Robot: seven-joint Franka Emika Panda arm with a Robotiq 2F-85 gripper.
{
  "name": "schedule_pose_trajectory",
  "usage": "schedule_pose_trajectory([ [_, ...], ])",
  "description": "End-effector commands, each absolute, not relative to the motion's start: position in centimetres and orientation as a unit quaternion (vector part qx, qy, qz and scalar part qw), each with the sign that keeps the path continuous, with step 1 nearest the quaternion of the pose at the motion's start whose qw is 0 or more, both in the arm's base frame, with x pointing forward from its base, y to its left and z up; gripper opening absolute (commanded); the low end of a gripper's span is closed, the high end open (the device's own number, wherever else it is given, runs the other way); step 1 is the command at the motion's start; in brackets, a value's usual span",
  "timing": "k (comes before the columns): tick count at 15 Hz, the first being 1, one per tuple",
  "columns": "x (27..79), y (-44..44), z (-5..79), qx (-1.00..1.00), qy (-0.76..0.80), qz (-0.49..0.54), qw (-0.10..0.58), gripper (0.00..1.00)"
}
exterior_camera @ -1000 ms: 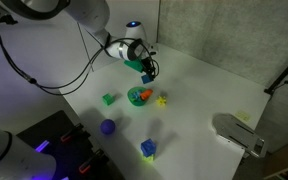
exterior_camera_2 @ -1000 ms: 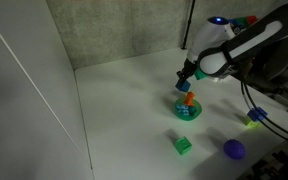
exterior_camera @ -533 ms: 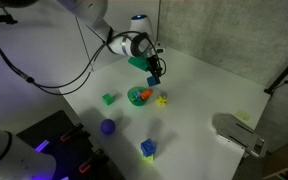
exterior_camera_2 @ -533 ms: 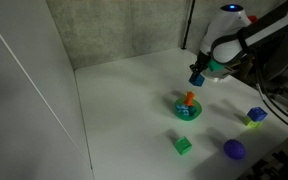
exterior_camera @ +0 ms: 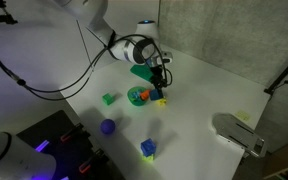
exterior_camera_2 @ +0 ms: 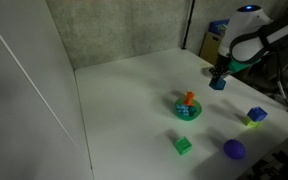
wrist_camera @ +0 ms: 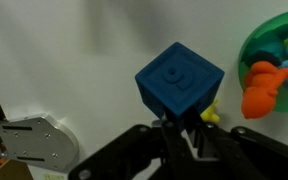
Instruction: Take the cube out of the bowl and put it on the table
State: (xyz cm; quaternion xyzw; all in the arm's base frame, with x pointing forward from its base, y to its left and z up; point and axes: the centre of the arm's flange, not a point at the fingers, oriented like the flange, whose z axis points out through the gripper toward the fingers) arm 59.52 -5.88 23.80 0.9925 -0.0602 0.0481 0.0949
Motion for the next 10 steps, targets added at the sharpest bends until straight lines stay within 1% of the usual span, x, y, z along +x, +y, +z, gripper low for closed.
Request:
schedule_pose_trajectory([
  [1, 56.8, -8.0, 24.1, 0.993, -0.054, 0.018, 0.106, 0.06],
  [10, 53.8, -10.2, 20.3, 0.992, -0.067, -0.030, 0.099, 0.06],
])
